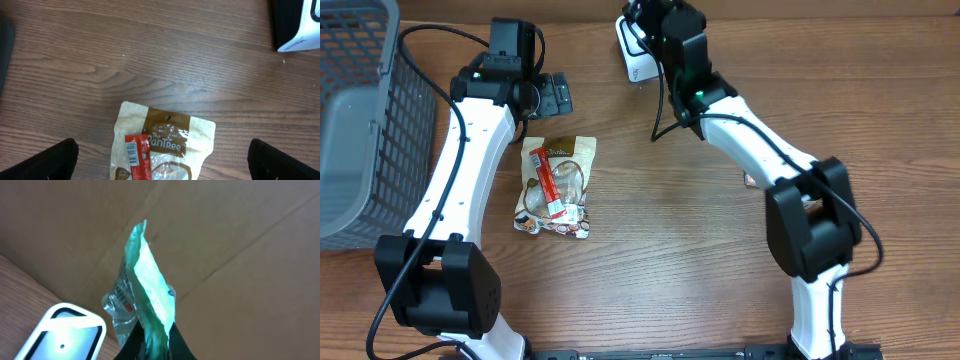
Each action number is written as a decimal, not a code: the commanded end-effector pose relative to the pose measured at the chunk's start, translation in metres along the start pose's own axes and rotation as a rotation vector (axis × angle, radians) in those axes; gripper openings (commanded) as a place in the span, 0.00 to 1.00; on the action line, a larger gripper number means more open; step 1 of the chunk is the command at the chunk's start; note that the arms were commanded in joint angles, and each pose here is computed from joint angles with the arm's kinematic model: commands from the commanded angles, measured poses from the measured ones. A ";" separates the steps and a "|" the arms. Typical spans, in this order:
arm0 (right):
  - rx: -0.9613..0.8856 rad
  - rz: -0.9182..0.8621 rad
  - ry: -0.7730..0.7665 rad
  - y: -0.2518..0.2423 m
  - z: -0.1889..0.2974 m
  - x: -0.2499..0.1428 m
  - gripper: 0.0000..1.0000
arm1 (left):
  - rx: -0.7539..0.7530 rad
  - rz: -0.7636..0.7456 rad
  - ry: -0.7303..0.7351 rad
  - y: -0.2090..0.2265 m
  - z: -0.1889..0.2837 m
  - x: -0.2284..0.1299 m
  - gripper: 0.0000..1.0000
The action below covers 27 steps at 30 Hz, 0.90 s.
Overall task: Scan the item barcode
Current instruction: 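Hold the teal pack in front of the white scanner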
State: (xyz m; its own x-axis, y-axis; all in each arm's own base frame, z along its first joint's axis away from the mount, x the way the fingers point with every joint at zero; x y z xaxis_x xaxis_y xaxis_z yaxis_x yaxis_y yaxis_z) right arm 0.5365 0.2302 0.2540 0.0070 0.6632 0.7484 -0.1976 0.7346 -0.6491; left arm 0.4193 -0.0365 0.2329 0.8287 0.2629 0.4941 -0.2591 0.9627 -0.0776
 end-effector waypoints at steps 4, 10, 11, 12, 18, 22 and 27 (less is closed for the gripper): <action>-0.061 0.018 0.014 0.016 -0.020 -0.023 0.04 | 0.009 0.003 -0.012 0.001 0.002 0.002 1.00; -0.106 0.000 -0.010 0.023 -0.027 -0.030 0.04 | 0.009 0.003 -0.013 0.001 0.002 0.002 1.00; -0.112 -0.004 -0.018 0.022 -0.027 -0.028 0.04 | 0.009 0.003 -0.012 0.001 0.002 0.002 1.00; -0.117 -0.007 -0.026 0.021 -0.026 -0.027 0.04 | 0.009 0.003 -0.012 0.001 0.002 0.002 1.00; -0.118 -0.019 -0.028 0.022 -0.027 -0.028 0.04 | 0.009 0.003 -0.013 0.001 0.002 0.002 1.00; -0.110 -0.037 -0.020 0.029 -0.030 -0.034 0.04 | 0.009 0.003 -0.012 0.001 0.002 0.002 1.00; -0.092 -0.028 -0.005 0.042 -0.034 -0.044 0.04 | 0.009 0.003 -0.012 0.001 0.002 0.002 1.00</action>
State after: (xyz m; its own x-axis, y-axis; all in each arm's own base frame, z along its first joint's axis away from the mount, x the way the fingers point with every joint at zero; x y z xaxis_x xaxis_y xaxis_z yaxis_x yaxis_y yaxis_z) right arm 0.5580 0.2342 0.1978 -0.0013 0.6533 0.7571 -0.1103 0.7524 -0.6494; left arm 0.4193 -0.0365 0.2329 0.8288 0.2625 0.4941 -0.2588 0.9628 -0.0774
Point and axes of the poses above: each gripper's point midway between its finger pads, its own z axis back along the fingers, its own y axis along the line the jaws close on, x = y × z, the point moved 7 cm from there along z, back along the fingers, and after that the axes turned 3 degrees about z, right-handed, at the moved point
